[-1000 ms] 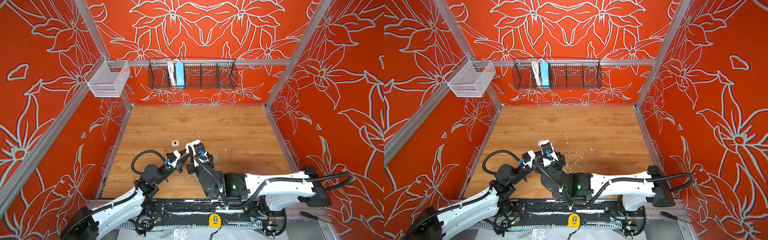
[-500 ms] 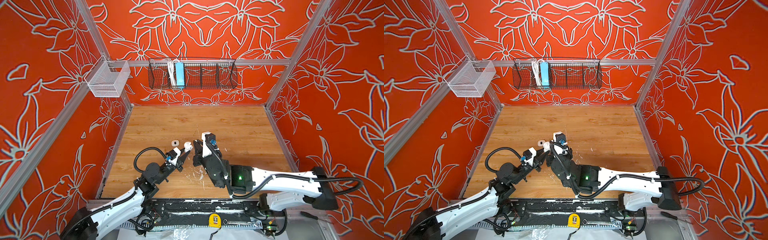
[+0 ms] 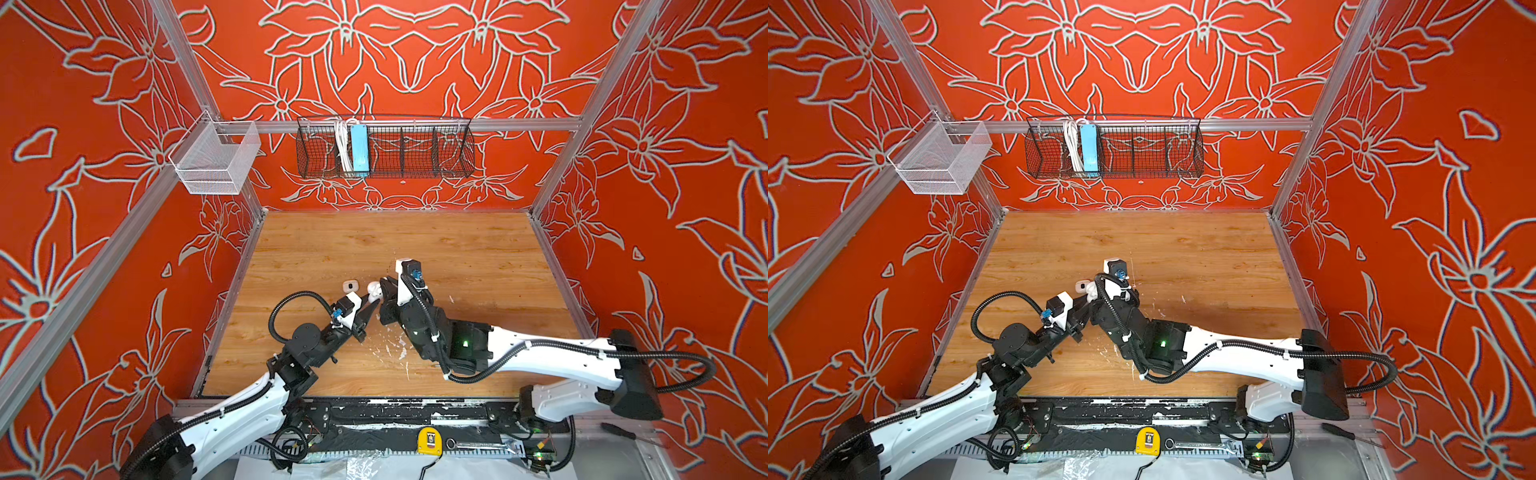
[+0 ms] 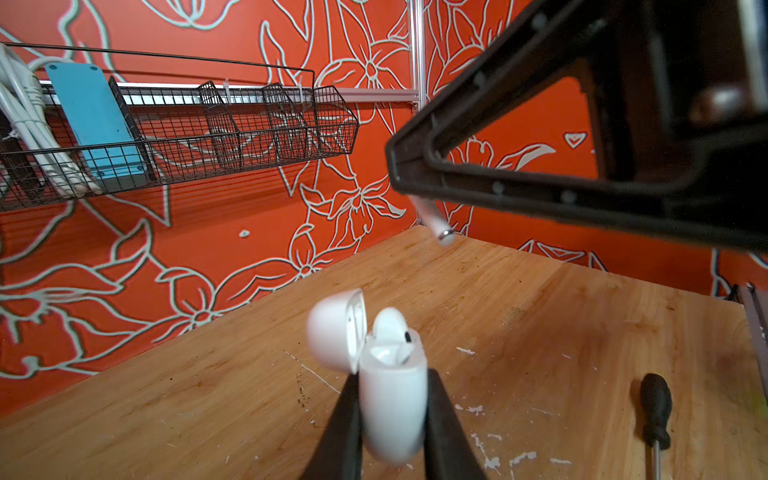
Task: Insert the wireless bluetooth earbuds into the charging case
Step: 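Push the earbud stem-down into the open case held by the left gripper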
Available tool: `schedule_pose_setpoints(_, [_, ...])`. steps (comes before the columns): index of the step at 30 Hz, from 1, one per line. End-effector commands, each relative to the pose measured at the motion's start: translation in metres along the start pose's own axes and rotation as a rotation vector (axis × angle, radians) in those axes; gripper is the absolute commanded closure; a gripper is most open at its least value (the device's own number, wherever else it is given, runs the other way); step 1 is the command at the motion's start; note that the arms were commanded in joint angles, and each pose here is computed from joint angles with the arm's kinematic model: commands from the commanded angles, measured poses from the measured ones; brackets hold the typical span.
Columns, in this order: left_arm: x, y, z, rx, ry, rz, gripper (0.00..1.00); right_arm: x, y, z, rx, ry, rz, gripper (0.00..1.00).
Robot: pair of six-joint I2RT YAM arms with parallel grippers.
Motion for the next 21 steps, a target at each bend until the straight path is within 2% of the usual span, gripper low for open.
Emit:
schedule_pose_setpoints(1, [-0.001,0.002,-0.013,0.006,-0.046,-0.011,1.00,-0.006,0.006,0.006,-0.027,0.003,-0.014,1.00])
schedule_pose_setpoints(16, [0.002,0.003,-0.015,0.035,-0.058,-0.023,1.00,-0.015,0.012,0.024,0.006,-0.051,0.070,1.00])
schedule_pose_setpoints(21, [0.003,0.003,-0.016,0.040,-0.062,-0.030,1.00,-0.011,0.010,0.025,-0.009,-0.039,0.045,1.00])
Point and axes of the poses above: each gripper's point midway between its finger pads, its own x axis back along the fingers, its own y axis along the line the jaws close on, z = x × y, the point moved 9 cm from there along x, back along the fingers, and after that the axes turned 3 degrees about x, right-handed, at the moved point
